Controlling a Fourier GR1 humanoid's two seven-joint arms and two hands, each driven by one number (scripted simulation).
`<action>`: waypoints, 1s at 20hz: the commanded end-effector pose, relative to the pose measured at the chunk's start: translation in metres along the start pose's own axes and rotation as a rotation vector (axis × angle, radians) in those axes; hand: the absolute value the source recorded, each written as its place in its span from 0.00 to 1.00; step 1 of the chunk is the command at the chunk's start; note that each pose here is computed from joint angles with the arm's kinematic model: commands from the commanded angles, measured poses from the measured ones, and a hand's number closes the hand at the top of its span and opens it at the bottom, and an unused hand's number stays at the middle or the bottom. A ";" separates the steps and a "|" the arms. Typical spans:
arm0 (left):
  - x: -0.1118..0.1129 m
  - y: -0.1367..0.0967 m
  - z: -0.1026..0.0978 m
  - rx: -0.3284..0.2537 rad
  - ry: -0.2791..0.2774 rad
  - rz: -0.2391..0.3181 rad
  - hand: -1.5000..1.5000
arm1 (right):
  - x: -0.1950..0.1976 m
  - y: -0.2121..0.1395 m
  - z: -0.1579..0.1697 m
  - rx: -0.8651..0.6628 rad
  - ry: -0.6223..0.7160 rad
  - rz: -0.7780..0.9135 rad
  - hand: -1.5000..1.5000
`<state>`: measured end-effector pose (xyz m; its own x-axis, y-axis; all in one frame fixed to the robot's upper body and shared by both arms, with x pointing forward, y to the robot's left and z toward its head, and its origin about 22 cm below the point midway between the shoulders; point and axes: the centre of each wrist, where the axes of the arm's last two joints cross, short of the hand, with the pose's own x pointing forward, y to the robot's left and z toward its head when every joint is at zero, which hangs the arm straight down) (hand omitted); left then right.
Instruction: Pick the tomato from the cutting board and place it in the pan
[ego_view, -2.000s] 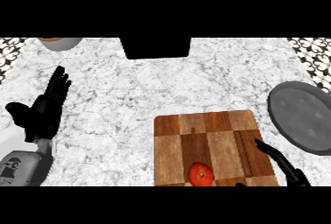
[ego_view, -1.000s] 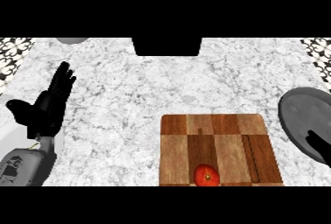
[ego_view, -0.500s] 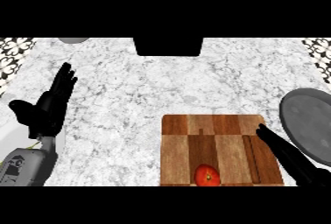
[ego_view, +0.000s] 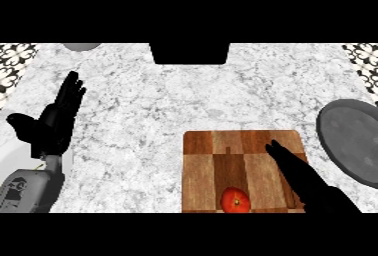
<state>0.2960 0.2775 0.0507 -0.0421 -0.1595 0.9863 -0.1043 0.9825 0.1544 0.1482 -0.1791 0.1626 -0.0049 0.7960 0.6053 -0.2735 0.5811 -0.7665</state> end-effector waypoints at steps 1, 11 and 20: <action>0.007 -0.005 0.007 0.013 -0.003 0.002 0.50 | 0.006 0.013 0.005 -0.094 0.061 0.054 0.00; 0.004 0.005 -0.003 0.014 -0.009 -0.012 0.50 | -0.011 0.045 -0.015 0.070 0.078 0.076 0.00; 0.015 -0.004 -0.009 -0.006 -0.011 -0.004 0.50 | -0.004 0.085 -0.043 0.129 0.086 0.145 0.00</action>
<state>0.2968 0.2766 0.0483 -0.0454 -0.1669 0.9849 -0.1032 0.9815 0.1615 0.1630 -0.1484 0.1027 0.0366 0.8696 0.4923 -0.3787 0.4680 -0.7985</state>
